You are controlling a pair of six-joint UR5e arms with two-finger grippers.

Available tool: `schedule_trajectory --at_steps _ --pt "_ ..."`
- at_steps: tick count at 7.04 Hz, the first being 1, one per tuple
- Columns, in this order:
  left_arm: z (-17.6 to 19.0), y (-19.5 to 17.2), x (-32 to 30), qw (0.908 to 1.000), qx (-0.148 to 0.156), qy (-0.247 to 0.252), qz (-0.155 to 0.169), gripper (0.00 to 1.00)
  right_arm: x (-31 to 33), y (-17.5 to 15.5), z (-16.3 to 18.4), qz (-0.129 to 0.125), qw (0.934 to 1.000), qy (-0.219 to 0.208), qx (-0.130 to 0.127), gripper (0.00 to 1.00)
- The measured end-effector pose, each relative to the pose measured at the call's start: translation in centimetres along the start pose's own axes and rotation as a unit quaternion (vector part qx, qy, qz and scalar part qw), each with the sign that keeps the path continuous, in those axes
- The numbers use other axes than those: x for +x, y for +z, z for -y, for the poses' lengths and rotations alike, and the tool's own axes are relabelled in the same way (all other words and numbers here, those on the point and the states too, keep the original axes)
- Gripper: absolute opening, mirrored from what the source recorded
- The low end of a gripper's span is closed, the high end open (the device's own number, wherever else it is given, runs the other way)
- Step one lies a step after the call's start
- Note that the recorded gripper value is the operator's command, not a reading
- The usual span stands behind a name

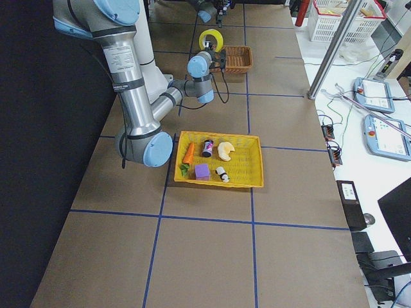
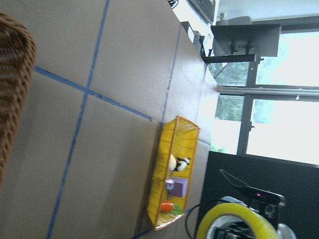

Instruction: Move tape to another basket

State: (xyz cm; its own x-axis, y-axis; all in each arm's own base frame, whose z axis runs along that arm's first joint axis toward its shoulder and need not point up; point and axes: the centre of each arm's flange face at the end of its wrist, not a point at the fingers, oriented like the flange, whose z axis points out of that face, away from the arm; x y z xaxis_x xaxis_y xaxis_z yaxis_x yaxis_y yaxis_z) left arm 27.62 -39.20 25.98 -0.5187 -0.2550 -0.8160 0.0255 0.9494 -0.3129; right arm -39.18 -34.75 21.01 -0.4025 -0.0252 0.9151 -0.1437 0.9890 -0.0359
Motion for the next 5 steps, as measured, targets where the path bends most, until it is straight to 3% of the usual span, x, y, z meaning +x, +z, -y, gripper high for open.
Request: schedule_trajectory --at_steps 2,5 --pt "-3.2 3.2 0.8 0.9961 -0.012 -0.061 -0.062 1.0 -0.5 1.4 -2.0 0.013 0.9997 0.007 -0.022 0.01" --pt "-5.6 6.2 0.6 0.991 -0.032 -0.098 -0.086 1.0 -1.0 3.1 -4.8 0.024 0.9983 0.015 -0.051 0.01"
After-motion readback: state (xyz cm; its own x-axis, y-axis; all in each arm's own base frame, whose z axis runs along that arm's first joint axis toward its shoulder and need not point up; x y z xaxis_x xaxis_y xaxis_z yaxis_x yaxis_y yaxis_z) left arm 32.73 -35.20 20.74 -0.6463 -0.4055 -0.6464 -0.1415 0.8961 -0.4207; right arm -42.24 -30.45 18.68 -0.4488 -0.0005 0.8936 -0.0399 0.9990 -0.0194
